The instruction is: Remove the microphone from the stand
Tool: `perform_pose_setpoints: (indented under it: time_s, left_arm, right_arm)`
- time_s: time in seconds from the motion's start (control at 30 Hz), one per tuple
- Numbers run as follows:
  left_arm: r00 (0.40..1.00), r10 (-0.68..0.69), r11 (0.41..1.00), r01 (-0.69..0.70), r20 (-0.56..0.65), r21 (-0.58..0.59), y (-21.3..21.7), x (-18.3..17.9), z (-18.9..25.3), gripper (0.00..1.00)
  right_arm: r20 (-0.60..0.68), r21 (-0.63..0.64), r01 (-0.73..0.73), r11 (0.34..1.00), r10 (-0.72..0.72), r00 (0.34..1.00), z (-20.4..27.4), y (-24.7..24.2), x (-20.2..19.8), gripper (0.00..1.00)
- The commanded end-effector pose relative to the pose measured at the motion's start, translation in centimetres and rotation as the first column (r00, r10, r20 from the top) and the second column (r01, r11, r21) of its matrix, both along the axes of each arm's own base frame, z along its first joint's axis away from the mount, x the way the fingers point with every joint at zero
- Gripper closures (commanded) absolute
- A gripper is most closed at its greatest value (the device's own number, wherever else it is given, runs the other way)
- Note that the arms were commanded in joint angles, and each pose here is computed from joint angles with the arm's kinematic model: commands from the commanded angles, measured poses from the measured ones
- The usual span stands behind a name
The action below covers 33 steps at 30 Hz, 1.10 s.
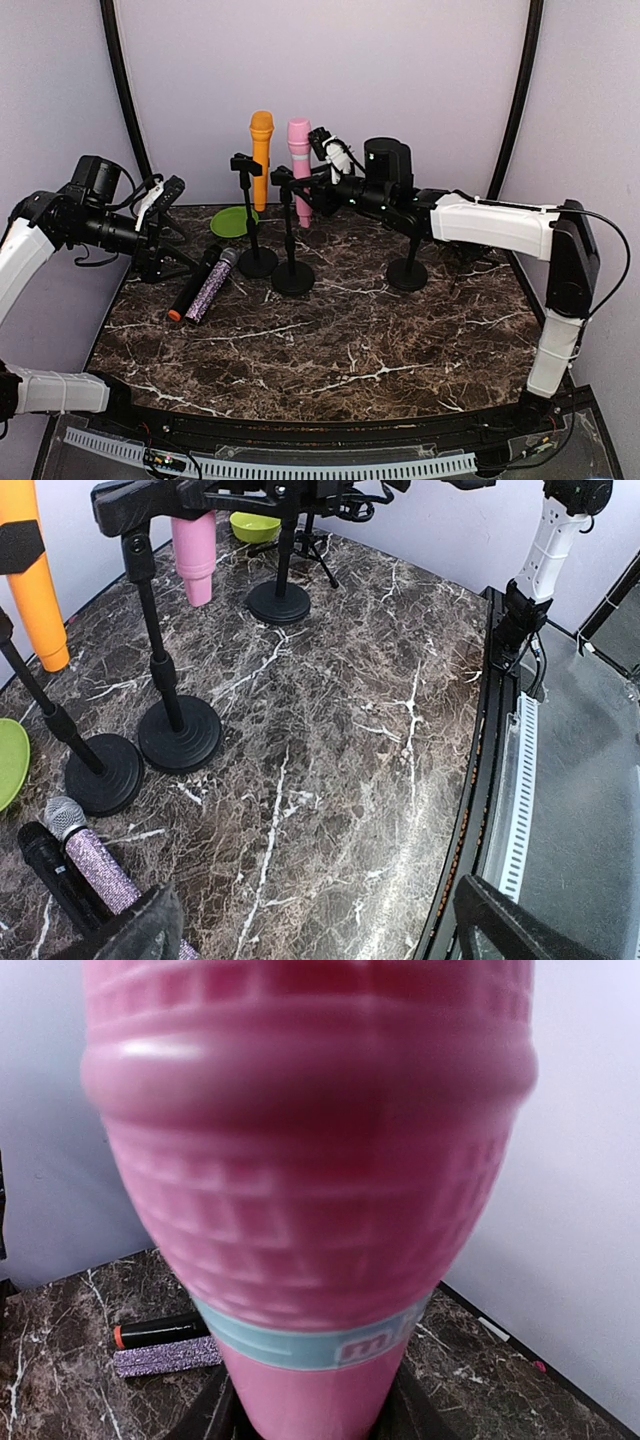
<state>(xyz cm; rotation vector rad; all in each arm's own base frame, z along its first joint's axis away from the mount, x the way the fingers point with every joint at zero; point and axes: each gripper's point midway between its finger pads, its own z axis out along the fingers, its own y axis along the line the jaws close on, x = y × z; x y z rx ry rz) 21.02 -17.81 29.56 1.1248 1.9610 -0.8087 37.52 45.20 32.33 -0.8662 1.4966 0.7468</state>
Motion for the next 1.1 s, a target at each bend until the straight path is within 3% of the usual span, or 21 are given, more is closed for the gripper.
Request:
perform_pose_setpoints:
  time_s: [0.0,0.53,0.9,1.0,1.03,1.07]
  left_arm:
    - [1.000,0.007,1.000,-0.008,0.017,0.007,0.3,0.1,0.1,0.02]
    - [0.999,-0.026,0.999,0.027,0.024,-0.036,-0.4,-0.1,0.5,0.01]
    - [0.975,-0.204,0.960,0.216,0.085,-0.177,-2.6,-1.9,1.9,0.01]
    - [0.958,-0.266,0.949,0.280,0.107,-0.147,-4.0,-1.8,2.0,0.01]
    - [0.951,-0.287,0.945,0.301,0.114,-0.132,-4.5,-1.8,2.0,0.01]
    - [0.945,-0.305,0.940,0.319,0.123,-0.121,-5.0,-1.8,2.0,0.01]
  right_arm:
    - [0.055,0.104,-0.031,0.994,0.025,0.998,4.4,-0.6,-3.3,1.00]
    - [0.061,0.197,-0.199,0.960,0.191,0.980,7.5,-0.2,-13.7,1.00]
    - [0.007,0.229,-0.296,0.928,0.302,0.953,4.8,1.6,-18.6,0.99]
    - [0.004,0.214,-0.316,0.924,0.322,0.947,4.0,1.8,-19.5,0.91]
    - [0.004,0.212,-0.318,0.924,0.325,0.946,4.0,1.8,-19.8,0.84]
    - [0.001,0.209,-0.317,0.925,0.324,0.946,4.0,1.8,-19.8,0.70]
